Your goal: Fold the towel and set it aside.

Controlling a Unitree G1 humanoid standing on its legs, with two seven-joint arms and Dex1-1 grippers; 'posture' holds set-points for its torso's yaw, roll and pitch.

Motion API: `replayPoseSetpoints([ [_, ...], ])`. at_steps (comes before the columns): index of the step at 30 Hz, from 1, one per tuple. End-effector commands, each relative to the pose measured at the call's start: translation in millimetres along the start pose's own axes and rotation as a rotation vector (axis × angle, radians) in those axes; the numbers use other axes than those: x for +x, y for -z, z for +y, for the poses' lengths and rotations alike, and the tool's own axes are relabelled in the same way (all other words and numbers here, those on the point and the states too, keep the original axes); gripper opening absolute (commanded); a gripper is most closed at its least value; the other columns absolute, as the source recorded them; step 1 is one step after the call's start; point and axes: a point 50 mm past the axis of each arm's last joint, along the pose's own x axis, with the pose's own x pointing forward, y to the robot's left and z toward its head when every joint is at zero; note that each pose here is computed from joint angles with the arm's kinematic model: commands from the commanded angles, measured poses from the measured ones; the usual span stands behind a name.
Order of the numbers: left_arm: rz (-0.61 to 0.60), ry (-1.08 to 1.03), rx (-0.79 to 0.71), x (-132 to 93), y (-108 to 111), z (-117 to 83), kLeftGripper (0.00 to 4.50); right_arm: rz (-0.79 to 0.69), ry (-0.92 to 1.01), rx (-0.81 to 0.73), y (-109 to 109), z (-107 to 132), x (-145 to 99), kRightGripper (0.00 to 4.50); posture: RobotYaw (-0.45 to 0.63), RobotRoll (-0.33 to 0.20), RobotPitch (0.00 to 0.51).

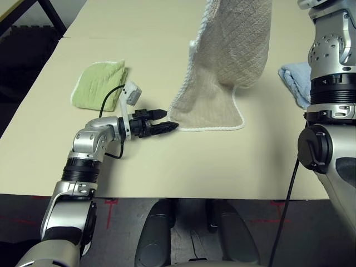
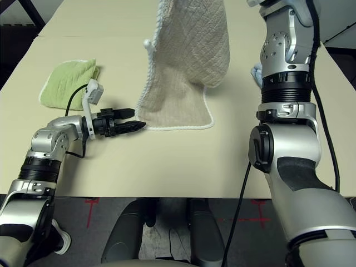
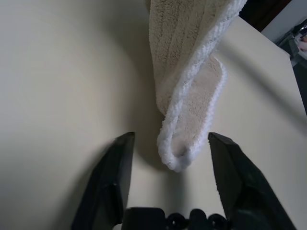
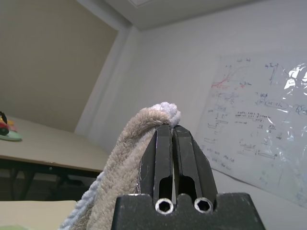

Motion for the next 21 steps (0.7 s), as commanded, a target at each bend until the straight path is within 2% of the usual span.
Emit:
replayPoseSetpoints([
  [1, 0.013, 0.036, -0.026, 0.4, 0.2, -4.4, 1.66, -0.020, -0.005, -0.039, -9.1, -4.3, 2.1, 0.00, -0.05, 0.000, 0.255],
  [5, 0.028, 0.049, -0.042, -1.7, 0.2, -6.0, 0.13, -0.018, -0.002, -0.044, -9.2, -5.7, 2.0, 0.00, -0.05, 0.000, 0.255],
  [13, 0.028, 0.041, -0.038, -10.2, -7.1, -4.5, 0.06, 0.039, 0.051, -0.052, -2.3, -18.4, -12.4, 0.00, -0.05, 0.000, 0.252],
  [17, -0.016, -0.076, 0.050, -25.6, -27.0, 7.8, 0.06, 0.180, 0.114, -0.038, 15.4, -30.0, -48.5, 0.00, -0.05, 0.000, 0.256],
  [21, -0.020, -0.339, 0.296, -49.8, -44.4, 27.3, 0.06, 0.356, 0.128, -0.002, 28.8, -34.8, -95.9, 0.00, -0.06, 0.000, 0.263],
])
